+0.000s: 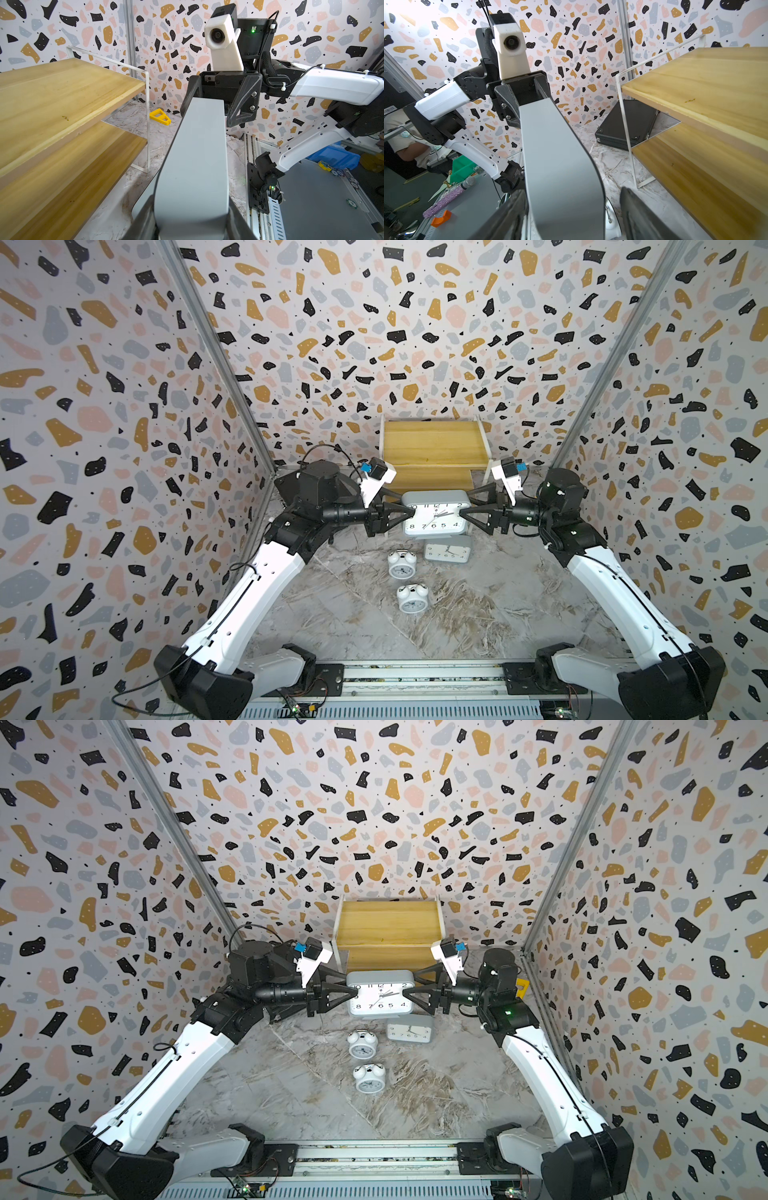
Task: Place the alarm clocks on the shelf by style
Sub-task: Pick up the alarm from the center of the board.
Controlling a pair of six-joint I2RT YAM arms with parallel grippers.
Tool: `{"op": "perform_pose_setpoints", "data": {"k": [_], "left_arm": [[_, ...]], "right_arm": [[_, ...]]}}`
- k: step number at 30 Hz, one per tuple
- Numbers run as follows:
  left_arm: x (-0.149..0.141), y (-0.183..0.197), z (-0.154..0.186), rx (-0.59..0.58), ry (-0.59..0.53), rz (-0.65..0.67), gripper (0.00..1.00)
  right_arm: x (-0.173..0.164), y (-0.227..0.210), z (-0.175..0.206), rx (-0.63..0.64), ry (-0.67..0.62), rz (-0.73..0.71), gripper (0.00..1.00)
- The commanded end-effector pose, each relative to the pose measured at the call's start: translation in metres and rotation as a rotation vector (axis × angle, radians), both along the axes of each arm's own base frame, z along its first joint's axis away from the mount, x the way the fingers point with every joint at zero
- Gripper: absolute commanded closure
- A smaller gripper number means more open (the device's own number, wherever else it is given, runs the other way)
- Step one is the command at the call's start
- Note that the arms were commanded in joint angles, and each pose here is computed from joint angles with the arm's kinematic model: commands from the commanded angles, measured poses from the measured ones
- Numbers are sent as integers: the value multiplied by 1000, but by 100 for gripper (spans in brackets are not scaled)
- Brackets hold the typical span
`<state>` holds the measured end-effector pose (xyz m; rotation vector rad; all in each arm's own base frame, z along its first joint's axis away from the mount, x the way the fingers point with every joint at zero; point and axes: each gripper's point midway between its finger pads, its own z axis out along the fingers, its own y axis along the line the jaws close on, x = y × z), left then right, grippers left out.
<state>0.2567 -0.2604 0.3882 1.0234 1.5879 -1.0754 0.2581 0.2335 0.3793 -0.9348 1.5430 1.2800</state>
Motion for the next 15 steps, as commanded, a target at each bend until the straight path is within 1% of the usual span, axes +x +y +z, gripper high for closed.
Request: {"op": "perform_pose_setpoints", "data": {"k": [1, 3, 7, 8, 10, 11, 12, 13, 15], "left_arm": [[-2, 1, 33, -78, -123, -1, 100], [-1, 0, 33, -82, -120, -3, 100], [1, -2, 31, -83, -103, -8, 100], [2, -2, 31, -84, -101, -9, 100], [2, -3, 30, -86, -97, -10, 100], [3, -3, 30, -86, -95, -6, 100], [4, -2, 30, -82, -97, 6, 88], [7, 0, 29, -72, -100, 28, 69], [10, 5, 27, -46, -119, 73, 48]], "right_arm": [[-12, 0, 8, 18, -26, 53, 27], [-12, 0, 7, 16, -26, 54, 31], [-12, 0, 8, 18, -31, 58, 57], [-11, 0, 9, 18, -32, 55, 60], [-10, 0, 9, 15, -36, 41, 72], [-9, -1, 10, 13, -42, 29, 76], [-7, -2, 11, 7, -49, 8, 79], [-5, -4, 13, -1, -61, -18, 81], [-2, -8, 19, -16, -98, -74, 83]]}}
